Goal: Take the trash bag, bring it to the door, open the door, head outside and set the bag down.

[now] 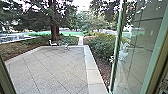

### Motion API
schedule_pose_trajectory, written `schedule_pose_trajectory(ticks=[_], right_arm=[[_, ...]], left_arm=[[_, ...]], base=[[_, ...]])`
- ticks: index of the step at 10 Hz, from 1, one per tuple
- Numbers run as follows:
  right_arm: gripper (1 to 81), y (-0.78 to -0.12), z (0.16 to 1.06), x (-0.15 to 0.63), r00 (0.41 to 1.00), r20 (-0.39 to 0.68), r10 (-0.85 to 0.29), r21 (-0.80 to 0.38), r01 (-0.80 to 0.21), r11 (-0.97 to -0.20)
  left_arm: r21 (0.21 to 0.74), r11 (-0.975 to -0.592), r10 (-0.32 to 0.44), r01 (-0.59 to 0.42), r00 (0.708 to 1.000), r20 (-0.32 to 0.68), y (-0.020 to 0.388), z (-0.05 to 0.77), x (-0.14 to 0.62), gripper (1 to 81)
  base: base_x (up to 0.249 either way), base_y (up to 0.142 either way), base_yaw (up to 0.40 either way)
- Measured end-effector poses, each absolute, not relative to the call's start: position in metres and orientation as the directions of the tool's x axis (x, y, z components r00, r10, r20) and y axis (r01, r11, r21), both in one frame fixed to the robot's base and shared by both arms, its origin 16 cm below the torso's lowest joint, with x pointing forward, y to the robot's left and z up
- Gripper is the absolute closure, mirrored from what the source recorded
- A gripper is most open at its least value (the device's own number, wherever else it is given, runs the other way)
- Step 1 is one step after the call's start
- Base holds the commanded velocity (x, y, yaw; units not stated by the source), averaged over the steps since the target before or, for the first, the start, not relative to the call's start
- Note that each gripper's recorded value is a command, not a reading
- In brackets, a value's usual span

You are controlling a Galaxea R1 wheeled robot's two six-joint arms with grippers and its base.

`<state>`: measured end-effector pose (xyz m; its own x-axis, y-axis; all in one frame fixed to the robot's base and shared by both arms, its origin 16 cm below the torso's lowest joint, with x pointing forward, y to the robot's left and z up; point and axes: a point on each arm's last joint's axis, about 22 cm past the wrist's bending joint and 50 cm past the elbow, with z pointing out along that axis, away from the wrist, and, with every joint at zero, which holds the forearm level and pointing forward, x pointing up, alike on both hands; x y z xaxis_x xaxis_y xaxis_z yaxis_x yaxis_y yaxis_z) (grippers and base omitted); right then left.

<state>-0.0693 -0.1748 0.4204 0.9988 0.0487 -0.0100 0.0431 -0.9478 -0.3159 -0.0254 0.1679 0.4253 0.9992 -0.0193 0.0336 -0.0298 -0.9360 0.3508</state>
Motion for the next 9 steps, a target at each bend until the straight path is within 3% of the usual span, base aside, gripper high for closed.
schedule_pose_trajectory(ticks=[6,9], right_arm=[[1.0,-0.169,0.421,-0.066,0.998,-0.003,0.063,-0.323,0.059,-0.945],[1.0,-0.159,0.422,-0.046,0.989,0.005,0.15,-0.338,0.143,-0.93]], left_arm=[[0.346,-0.938,-0.007,-0.021,0.999,0.041,0.172,0.425,-0.026,81.1],[0.329,-0.942,0.082,0.06,0.995,0.051,0.185,0.423,-0.034,81.1]], base=[[0.1,0.0,0.0],[0.09,0.0,0.0]])
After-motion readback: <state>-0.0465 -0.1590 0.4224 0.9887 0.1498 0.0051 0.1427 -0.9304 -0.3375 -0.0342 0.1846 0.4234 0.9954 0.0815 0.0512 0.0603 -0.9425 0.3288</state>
